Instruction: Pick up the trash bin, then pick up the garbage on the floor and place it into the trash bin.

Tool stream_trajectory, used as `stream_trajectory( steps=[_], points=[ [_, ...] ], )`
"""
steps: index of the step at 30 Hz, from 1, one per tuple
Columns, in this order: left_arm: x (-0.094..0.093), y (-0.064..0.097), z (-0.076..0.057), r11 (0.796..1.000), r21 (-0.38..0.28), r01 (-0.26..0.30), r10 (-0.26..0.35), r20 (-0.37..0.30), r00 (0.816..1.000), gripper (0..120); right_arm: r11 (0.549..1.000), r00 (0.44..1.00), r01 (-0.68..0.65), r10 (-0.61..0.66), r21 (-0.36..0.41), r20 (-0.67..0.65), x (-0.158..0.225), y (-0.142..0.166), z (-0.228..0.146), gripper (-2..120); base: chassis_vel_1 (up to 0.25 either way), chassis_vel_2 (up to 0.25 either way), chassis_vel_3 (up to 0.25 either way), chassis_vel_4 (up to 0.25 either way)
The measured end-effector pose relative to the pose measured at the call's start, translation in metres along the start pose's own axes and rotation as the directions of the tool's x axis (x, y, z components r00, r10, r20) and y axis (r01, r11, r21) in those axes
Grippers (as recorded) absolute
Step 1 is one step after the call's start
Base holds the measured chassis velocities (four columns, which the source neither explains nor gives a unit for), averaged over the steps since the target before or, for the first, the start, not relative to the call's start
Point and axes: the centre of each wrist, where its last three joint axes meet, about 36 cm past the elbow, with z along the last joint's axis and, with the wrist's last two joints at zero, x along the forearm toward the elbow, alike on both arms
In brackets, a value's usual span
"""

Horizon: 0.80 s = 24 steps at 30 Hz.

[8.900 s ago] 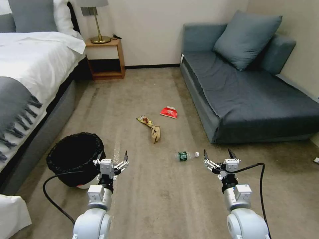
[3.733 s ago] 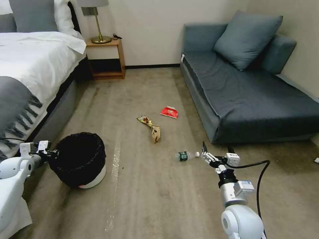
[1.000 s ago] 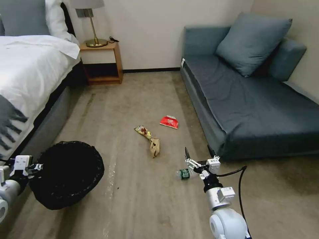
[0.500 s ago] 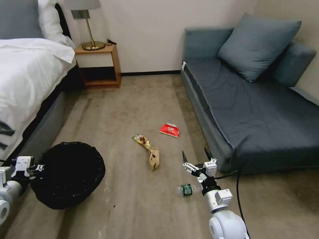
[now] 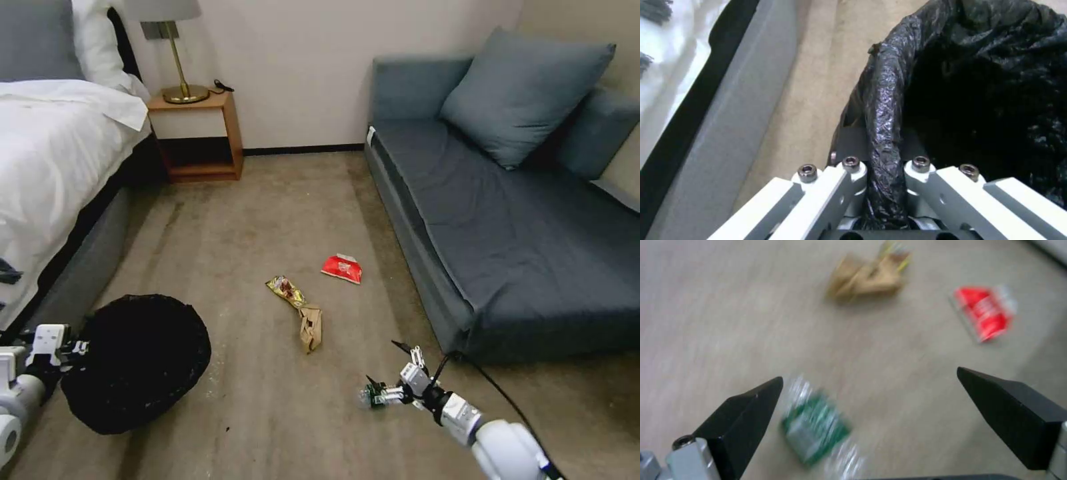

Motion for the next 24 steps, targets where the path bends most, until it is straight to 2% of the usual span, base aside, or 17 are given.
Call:
stream_trajectory(
  steps=[1, 2, 5, 9, 16, 20, 24],
  points=[
    [0.002, -0.001, 0.001, 1.000, -0.004, -0.002, 0.002, -0.001, 1.000, 5, 0.996, 0.997, 0.071, -0.069, 0.052, -0.046, -0.005, -0.006, 0.013, 100, 0.000, 0.000, 0.000, 0.000],
    [0.002, -0.001, 0.001, 1.000, -0.004, -0.002, 0.002, -0.001, 1.000, 5, 0.996, 0.997, 0.071, -0.069, 0.052, -0.046, -0.005, -0.006, 0.013, 100, 0.000, 0.000, 0.000, 0.000],
    [0.006, -0.004, 0.003, 1.000, -0.010, -0.005, 0.005, -0.006, 1.000, 5, 0.978, 0.982, 0.168, -0.155, 0.123, -0.108, -0.020, -0.017, 0.029, 100, 0.000, 0.000, 0.000, 0.000],
    [0.009, -0.007, 0.007, 1.000, -0.011, -0.007, 0.007, -0.014, 1.000, 5, 0.956, 0.968, 0.221, -0.191, 0.194, -0.163, -0.040, -0.032, 0.043, 100, 0.000, 0.000, 0.000, 0.000],
    [0.010, -0.009, 0.009, 1.000, -0.008, -0.011, 0.011, -0.018, 1.000, 5, 0.940, 0.955, 0.259, -0.216, 0.224, -0.201, -0.064, -0.038, 0.052, 99, 0.000, 0.000, 0.000, 0.000],
    [0.011, -0.009, 0.009, 1.000, -0.009, -0.012, 0.012, -0.019, 1.000, 5, 0.924, 0.947, 0.286, -0.231, 0.254, -0.225, -0.073, -0.041, 0.057, 89, 0.000, 0.000, 0.000, 0.000],
    [0.011, -0.010, 0.007, 1.000, -0.011, -0.014, 0.014, -0.016, 1.000, 5, 0.915, 0.937, 0.315, -0.258, 0.251, -0.236, -0.078, -0.041, 0.062, 69, 0.000, 0.000, 0.000, 0.000]
  ],
)
